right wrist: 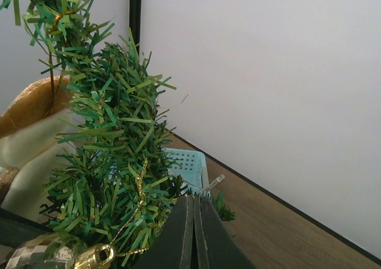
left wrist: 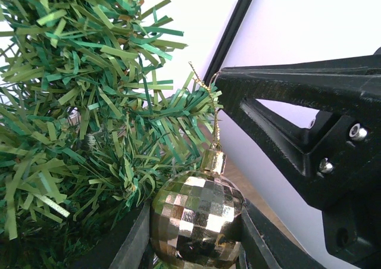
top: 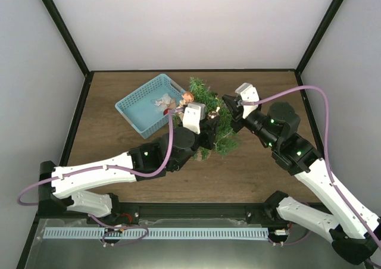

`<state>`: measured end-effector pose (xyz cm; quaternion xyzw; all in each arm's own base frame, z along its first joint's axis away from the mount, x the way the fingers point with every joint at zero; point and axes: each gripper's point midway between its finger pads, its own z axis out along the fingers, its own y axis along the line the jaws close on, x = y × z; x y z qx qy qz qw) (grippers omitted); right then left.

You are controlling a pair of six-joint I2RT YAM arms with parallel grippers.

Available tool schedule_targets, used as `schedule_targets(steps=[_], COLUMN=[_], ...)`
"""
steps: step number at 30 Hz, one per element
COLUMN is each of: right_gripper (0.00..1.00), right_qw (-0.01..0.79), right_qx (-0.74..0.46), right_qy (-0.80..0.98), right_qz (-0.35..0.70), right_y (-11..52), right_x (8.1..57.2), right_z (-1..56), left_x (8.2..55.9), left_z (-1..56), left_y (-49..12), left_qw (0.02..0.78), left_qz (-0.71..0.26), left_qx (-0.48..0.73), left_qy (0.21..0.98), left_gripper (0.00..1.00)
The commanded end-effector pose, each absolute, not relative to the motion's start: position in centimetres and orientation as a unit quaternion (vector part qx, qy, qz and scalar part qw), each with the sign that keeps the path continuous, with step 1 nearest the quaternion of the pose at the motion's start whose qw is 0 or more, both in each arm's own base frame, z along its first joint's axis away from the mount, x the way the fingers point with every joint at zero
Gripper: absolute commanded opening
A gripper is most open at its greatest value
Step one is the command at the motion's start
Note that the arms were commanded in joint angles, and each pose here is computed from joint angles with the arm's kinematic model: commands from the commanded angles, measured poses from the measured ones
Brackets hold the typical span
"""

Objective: Decorate the small christmas tree
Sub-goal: Hang the decoration item on the Christmas tree.

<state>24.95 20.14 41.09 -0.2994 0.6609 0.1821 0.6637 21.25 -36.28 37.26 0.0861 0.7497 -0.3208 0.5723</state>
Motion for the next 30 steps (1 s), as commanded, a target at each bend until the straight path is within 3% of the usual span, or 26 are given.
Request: schedule_targets(steps=[1, 19, 25, 30], right_gripper=[0.01, 0.02, 0.14, 0.21], right_qw=[0.669, 0.673, 0.687, 0.689], right_qx=[-0.291, -0.292, -0.285, -0.283], right_qy=[0.660, 0.655, 0.644, 0.643], right_qz=[0.179, 0.179, 0.180, 0.178], right_y=[20.0, 20.8, 20.4, 20.0], right_x=[25.4, 26.4, 26.0, 25.7], right_z=[41.6, 40.2, 41.3, 41.4], left_x=[21.3, 21.7, 21.6, 21.6], left_z=[38.2, 37.0, 36.6, 36.5], left_y=[-35.6, -35.3, -35.2, -35.3], left_qw=[0.579, 0.582, 0.579, 0.576], left_qz=[-0.322, -0.287, -0.286, -0.288], left_qx=[0.075, 0.080, 0.082, 0.084], left_qy=[0.745, 0.757, 0.759, 0.760], left_gripper=[0.28, 0.28, 0.29, 0.35])
